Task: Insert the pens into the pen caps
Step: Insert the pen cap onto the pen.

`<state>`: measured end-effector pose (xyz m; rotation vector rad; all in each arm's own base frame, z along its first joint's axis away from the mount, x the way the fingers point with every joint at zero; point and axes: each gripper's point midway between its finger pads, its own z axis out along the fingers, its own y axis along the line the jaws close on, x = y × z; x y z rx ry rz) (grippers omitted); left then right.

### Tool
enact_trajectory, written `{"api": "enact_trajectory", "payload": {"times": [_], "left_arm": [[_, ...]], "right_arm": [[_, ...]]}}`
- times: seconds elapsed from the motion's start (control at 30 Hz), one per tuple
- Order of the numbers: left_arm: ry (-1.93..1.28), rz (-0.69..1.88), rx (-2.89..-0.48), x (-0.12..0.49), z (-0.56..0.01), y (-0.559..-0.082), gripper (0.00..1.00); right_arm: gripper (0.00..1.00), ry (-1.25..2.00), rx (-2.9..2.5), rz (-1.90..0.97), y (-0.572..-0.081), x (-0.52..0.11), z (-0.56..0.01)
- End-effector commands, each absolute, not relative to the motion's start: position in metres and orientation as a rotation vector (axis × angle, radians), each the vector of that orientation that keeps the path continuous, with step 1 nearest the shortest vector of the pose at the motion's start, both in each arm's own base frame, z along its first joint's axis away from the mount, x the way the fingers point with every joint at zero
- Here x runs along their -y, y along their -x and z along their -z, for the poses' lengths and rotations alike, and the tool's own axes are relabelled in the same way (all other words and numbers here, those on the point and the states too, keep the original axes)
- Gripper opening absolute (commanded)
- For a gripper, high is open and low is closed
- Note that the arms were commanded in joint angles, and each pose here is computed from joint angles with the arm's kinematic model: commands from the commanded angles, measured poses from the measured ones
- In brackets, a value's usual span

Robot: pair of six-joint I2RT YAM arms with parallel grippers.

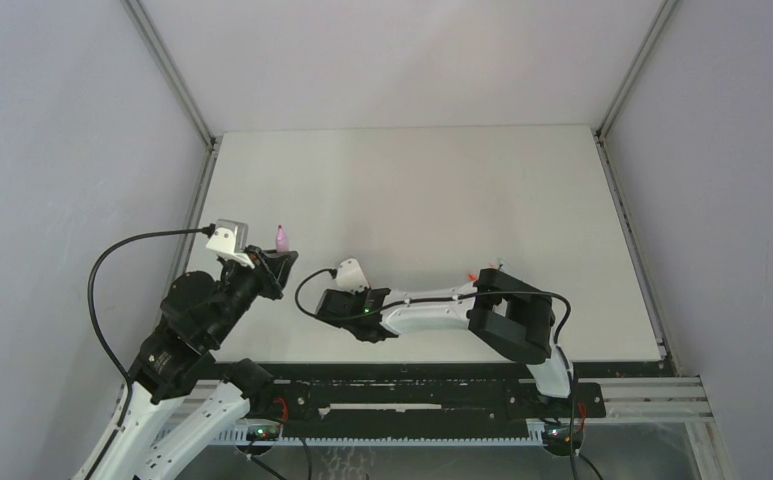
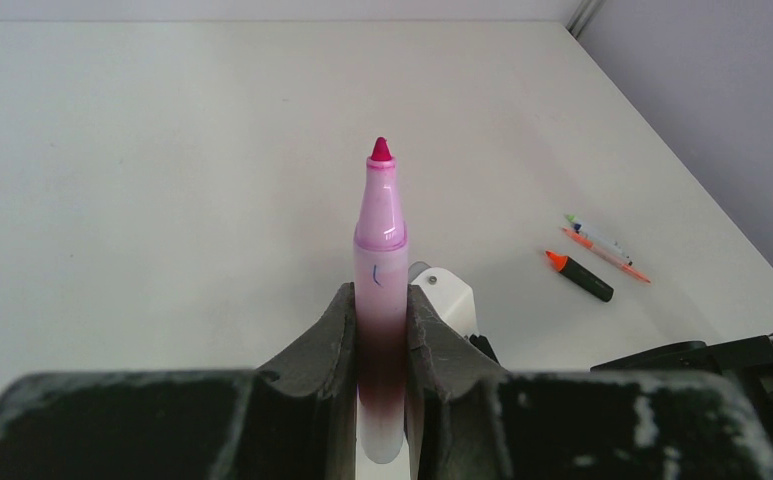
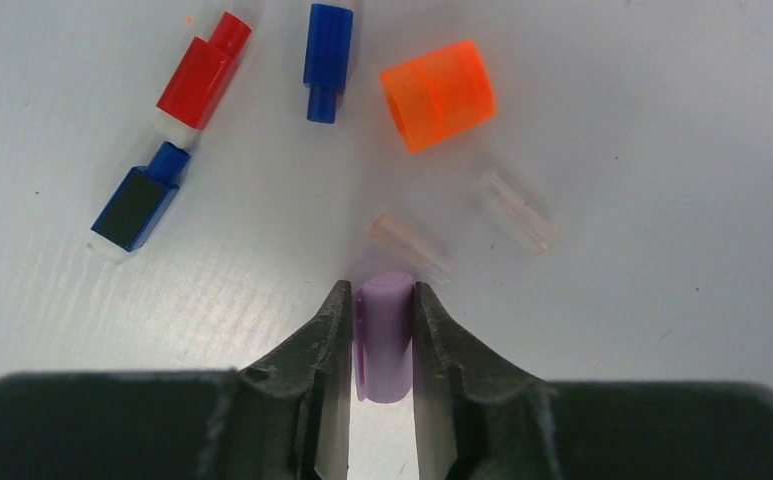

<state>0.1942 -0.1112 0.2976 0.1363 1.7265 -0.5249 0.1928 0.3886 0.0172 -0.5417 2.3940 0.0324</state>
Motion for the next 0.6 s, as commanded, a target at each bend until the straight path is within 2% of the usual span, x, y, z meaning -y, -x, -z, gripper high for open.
{"api": "enact_trajectory", "payload": {"times": [0.0,0.1,0.27,0.43,0.57], "left_arm": [[-0.148,0.524,-1.706,0.113,-0.297,-0.197,0.0],[-0.145,0.526,-1.706,0.113,-0.297,-0.197,0.0],[-0.139,0.536,-1.708,0.114,-0.296,-0.197,0.0],[-0.139,0.643,-1.694,0.127,-0.299,-0.191,0.0],[-0.156,0.829,-1.67,0.153,-0.289,-0.184,0.0]], "right_arm": [[0.17,0.552,-2.378,-0.026,-0.199,-0.393,-0.031],[0.14,0.553,-2.365,-0.023,-0.2,-0.39,-0.041],[0.0,0.537,-2.349,-0.063,-0.201,-0.387,-0.062],[0.0,0.481,-2.323,-0.267,-0.203,-0.386,-0.102],[0.0,0.427,-2.275,-0.489,-0.205,-0.382,-0.139]]}}
